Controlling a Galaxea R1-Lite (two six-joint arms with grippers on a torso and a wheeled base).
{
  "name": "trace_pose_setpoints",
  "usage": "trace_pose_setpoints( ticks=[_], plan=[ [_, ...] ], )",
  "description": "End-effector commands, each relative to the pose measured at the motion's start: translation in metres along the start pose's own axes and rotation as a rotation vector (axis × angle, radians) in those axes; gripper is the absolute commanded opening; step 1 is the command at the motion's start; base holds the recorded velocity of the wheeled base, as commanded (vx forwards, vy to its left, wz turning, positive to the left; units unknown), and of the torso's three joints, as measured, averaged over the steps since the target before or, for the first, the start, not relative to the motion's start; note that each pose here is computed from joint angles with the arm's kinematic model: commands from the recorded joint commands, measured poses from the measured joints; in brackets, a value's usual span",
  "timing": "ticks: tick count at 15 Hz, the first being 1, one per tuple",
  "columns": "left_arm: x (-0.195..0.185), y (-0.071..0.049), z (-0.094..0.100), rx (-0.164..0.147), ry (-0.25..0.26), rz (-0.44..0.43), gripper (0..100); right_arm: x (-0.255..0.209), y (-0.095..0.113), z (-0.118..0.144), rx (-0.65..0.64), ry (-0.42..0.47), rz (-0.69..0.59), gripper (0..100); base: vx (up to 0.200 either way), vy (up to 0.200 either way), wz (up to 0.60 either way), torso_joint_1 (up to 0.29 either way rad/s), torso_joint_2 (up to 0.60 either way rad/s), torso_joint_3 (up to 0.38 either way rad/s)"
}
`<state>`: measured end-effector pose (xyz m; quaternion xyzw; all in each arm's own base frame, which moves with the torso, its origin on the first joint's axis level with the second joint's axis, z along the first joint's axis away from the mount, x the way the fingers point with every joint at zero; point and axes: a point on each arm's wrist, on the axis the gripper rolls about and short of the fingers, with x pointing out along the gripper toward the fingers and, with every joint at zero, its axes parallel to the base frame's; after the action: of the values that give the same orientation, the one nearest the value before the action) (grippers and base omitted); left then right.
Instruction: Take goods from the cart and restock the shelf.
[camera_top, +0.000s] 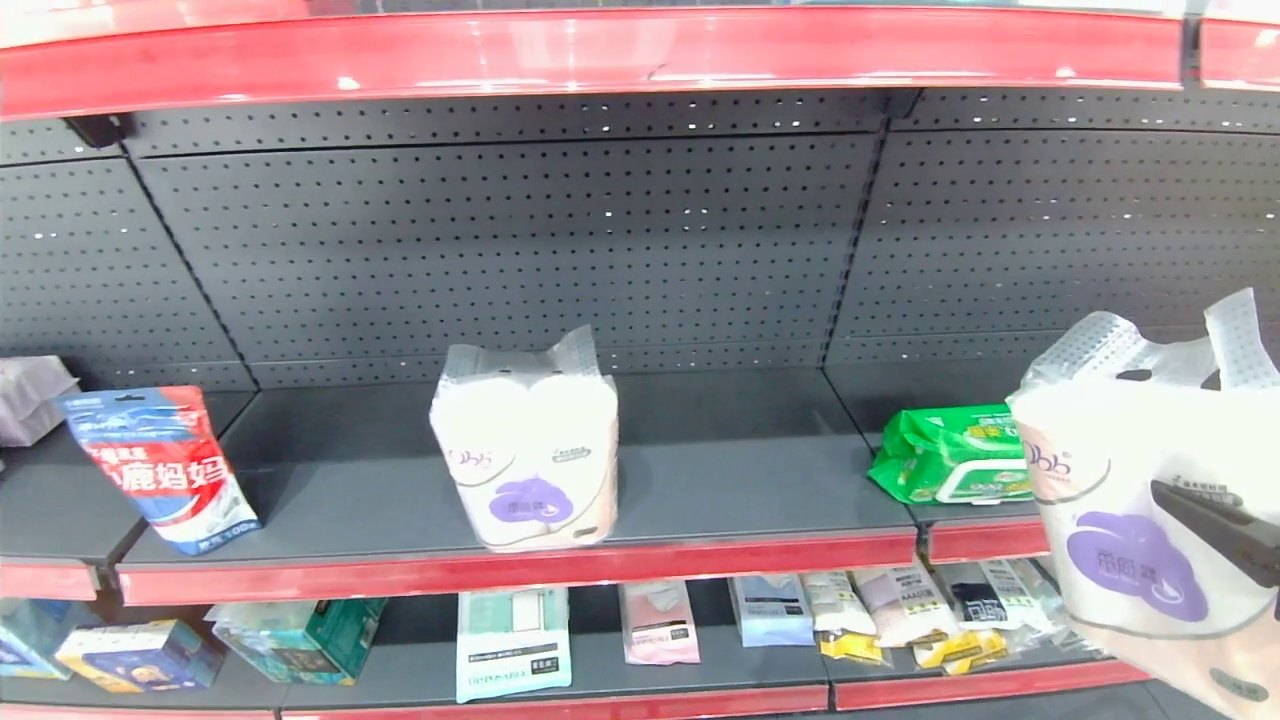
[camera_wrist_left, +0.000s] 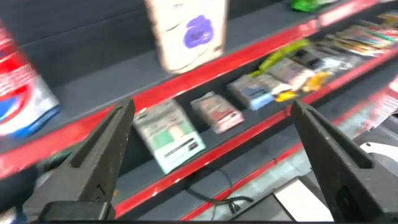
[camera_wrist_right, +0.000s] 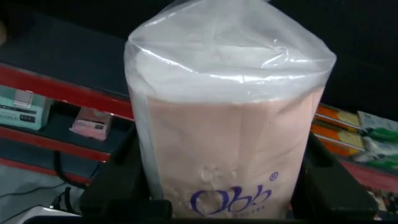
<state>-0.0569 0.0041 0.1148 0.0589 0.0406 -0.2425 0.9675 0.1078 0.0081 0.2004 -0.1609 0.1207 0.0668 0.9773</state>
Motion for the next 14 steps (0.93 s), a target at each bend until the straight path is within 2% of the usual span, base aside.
trace_pose_setpoints(
  ticks=[1,3,6,8,9,11,12,13,14],
  plan=[
    [0.000,0.000,0.000,-0.002,0.004,-0.001,100,0.001,0.000,0.000,0.000,0.003,0.003,0,0.000,0.000,0.60,0.002,0.01,0.002],
    [0.001,0.000,-0.001,-0.003,0.007,-0.001,100,0.001,0.000,0.000,0.000,0.003,0.003,0,0.000,0.000,0.60,0.005,0.00,0.002],
    [0.002,0.000,-0.002,-0.004,0.010,-0.002,100,0.001,-0.001,0.005,-0.001,-0.013,0.000,0,0.000,0.000,0.00,0.000,0.00,0.000],
    [0.002,0.001,-0.003,-0.005,0.014,0.018,100,0.001,-0.007,0.024,-0.004,-0.085,0.037,0,0.000,0.000,0.00,0.000,0.00,0.000],
    [0.005,0.002,-0.007,-0.015,0.032,0.056,100,0.008,-0.011,0.039,-0.007,-0.115,0.060,0,0.000,0.000,0.00,0.000,0.00,0.000],
    [0.012,0.005,-0.015,-0.024,0.039,0.131,100,0.027,-0.009,0.046,-0.005,-0.096,0.130,0,0.000,0.000,0.00,0.000,0.00,0.000],
    [0.017,0.008,-0.021,-0.041,0.034,0.220,100,0.039,-0.006,0.047,-0.002,-0.082,0.152,0,0.000,0.000,0.00,0.000,0.00,0.000],
    [0.024,0.011,-0.027,-0.070,-0.005,0.288,100,0.053,-0.003,0.048,-0.004,-0.098,0.163,0,0.000,0.000,0.00,0.000,0.00,0.000],
    [0.028,0.012,-0.028,-0.085,-0.059,0.324,100,0.065,-0.003,0.050,-0.006,-0.116,0.160,0,0.000,0.000,0.00,0.000,0.00,0.000]
  ],
)
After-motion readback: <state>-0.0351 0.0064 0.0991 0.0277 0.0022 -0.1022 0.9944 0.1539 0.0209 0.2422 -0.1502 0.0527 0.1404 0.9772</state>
